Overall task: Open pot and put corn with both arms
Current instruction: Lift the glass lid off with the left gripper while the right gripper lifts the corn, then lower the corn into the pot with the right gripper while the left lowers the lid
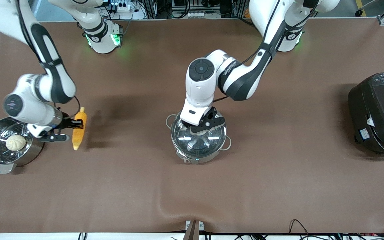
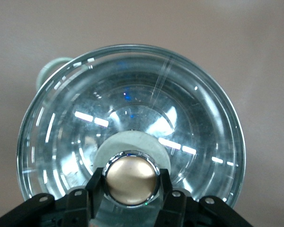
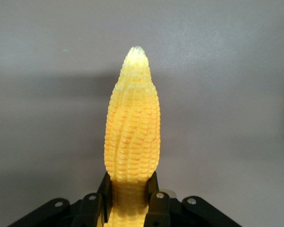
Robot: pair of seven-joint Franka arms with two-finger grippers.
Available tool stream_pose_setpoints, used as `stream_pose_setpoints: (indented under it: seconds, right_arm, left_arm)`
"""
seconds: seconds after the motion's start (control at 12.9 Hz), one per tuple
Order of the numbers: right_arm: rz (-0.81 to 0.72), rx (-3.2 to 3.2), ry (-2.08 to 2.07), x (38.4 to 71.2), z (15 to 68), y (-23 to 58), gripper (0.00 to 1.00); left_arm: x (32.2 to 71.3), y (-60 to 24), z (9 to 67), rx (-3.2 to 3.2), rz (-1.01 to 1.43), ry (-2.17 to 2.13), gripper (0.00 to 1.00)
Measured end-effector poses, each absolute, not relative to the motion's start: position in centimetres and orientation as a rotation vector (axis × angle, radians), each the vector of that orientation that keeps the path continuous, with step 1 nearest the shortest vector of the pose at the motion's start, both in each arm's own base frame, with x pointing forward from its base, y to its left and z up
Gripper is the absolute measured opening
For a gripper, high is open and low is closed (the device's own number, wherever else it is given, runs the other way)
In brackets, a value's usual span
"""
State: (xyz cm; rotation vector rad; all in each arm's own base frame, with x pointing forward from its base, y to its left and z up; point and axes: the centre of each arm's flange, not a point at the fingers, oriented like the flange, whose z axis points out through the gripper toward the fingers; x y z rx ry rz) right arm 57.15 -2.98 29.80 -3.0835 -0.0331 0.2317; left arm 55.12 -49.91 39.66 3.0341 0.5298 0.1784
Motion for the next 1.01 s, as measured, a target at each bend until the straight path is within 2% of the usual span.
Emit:
stream_pose_setpoints:
  seconds: [0.23,0.47,0.7,1.01]
  right_arm:
    - [0.288,-3.063,-0.121,58.6,40.0,-0.1,0.33]
    - [0.252,-3.068,-0.173,59.5,45.1,7.4,0.32]
    - [0.205,-3.091,-0.078,58.8,46.1,21.6,0.30]
    - [0.048,-2.992,0.217,57.3,44.5,39.6,0.30]
  left_arm:
    - [55.5,-46.3,47.9,3.004,0.216,0.581,0.51]
    - [57.3,-38.3,55.0,3.025,0.225,0.578,0.51]
    - [58.8,-29.4,57.7,3.093,0.174,0.498,0.51]
    - [60.1,-19.0,55.1,3.149,0.058,0.498,0.51]
